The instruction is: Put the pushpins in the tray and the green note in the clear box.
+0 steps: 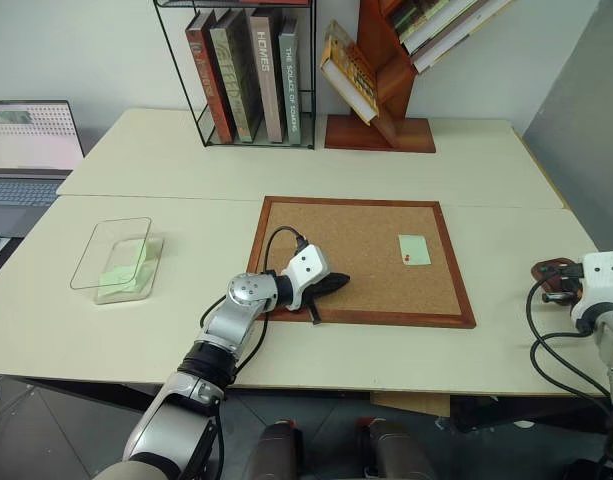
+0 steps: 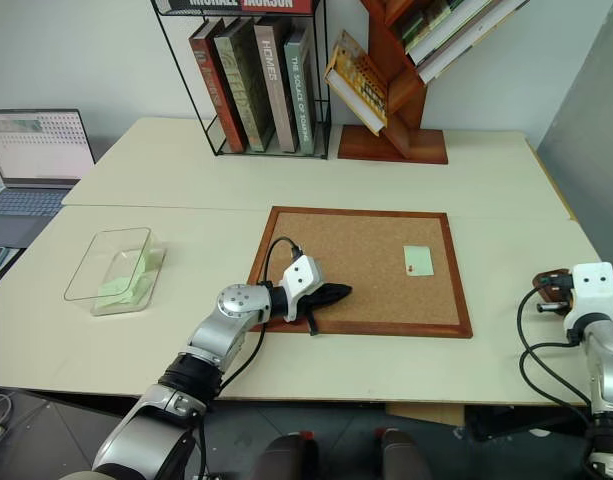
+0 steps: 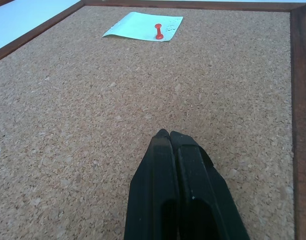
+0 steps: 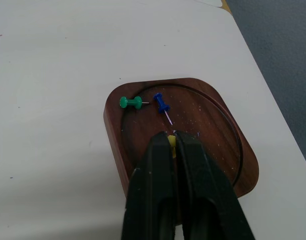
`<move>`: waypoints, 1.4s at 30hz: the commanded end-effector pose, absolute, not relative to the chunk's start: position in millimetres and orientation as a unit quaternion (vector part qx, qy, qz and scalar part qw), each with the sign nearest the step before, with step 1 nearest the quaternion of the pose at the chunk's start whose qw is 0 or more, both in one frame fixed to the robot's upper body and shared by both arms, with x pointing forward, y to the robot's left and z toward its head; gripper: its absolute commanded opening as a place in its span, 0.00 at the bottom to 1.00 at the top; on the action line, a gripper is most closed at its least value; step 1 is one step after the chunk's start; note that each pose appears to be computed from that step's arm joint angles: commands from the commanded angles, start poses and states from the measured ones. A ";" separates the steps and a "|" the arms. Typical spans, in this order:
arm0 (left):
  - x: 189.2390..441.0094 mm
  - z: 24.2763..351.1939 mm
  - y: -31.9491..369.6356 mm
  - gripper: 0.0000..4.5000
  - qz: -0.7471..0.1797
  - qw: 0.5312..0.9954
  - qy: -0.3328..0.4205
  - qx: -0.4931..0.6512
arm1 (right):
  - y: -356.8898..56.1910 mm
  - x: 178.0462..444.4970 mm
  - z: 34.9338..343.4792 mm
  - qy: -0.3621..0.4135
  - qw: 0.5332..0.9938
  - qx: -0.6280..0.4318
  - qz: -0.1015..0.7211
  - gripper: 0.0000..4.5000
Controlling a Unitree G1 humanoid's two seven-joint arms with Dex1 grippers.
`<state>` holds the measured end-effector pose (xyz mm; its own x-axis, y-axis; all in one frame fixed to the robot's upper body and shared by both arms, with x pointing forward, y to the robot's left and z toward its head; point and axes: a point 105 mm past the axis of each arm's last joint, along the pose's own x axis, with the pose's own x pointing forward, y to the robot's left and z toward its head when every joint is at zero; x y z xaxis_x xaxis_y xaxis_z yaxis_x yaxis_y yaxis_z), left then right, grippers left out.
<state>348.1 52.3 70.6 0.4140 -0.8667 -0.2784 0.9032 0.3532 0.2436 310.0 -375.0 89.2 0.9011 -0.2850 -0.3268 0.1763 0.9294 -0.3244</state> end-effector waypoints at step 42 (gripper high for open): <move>342.6 52.5 54.4 0.00 -0.546 0.813 0.086 0.185 | -159.0 363.7 108.0 0.063 0.949 -0.118 0.285 0.62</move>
